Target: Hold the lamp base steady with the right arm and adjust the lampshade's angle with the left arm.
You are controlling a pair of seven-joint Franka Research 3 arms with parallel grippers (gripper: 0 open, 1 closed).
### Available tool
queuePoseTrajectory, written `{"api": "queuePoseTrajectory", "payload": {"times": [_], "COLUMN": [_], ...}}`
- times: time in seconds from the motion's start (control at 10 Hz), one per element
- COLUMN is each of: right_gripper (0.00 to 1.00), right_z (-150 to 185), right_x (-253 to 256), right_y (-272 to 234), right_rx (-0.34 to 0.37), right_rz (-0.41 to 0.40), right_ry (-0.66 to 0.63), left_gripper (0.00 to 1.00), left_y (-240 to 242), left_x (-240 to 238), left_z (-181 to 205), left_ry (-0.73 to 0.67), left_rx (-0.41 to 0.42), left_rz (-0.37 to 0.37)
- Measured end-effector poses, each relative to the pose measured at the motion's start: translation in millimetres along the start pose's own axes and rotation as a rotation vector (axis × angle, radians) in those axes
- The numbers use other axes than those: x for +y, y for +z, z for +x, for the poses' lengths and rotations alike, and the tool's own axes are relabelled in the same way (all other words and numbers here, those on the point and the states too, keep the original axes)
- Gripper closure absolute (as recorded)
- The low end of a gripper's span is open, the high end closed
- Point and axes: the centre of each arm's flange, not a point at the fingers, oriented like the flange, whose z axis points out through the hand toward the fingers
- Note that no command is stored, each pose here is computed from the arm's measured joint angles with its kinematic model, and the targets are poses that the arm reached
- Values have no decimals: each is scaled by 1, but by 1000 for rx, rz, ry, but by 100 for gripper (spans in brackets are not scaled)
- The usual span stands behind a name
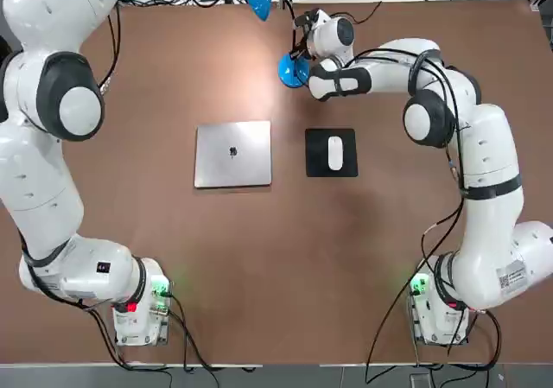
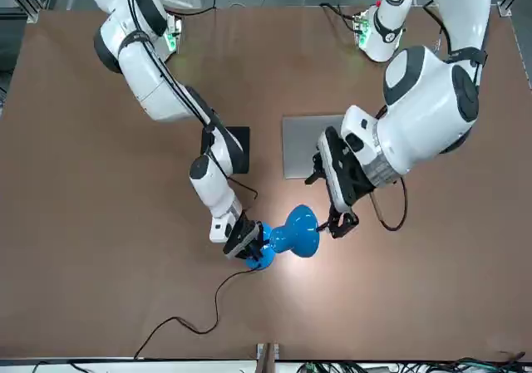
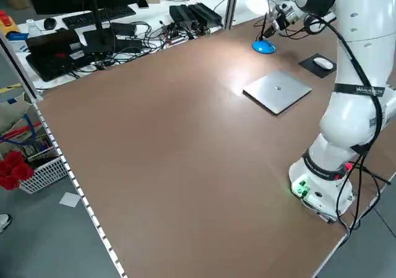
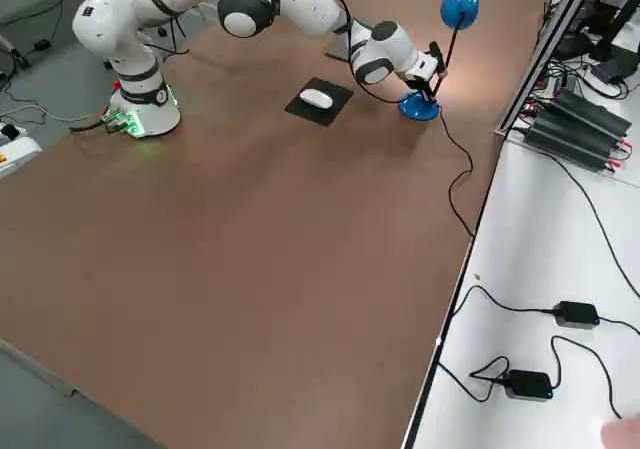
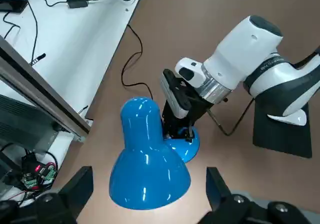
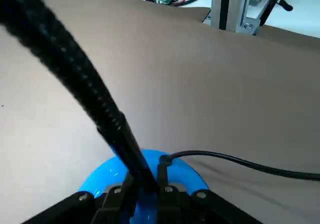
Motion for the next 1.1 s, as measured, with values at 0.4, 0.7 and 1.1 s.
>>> {"api": "queuePoseTrajectory", "payload": {"times": [0.4, 0.7, 1.1], "right_gripper": [78, 78, 78], "right_z": [0, -1, -1], "right_x": [-1, 0, 0], "right_y": [1, 1, 2], "right_rx": [2, 8, 11], "right_rz": [-6, -9, -13], "right_ry": [-9, -11, -17], "left_gripper": [0, 0, 0], "left_y": [17, 49, 85], "left_x": [-15, -18, -8], "left_z": [-9, -14, -9], "left_ry": [-43, -65, -35], "left_rx": [64, 98, 113], "left_rz": [11, 12, -1]}}
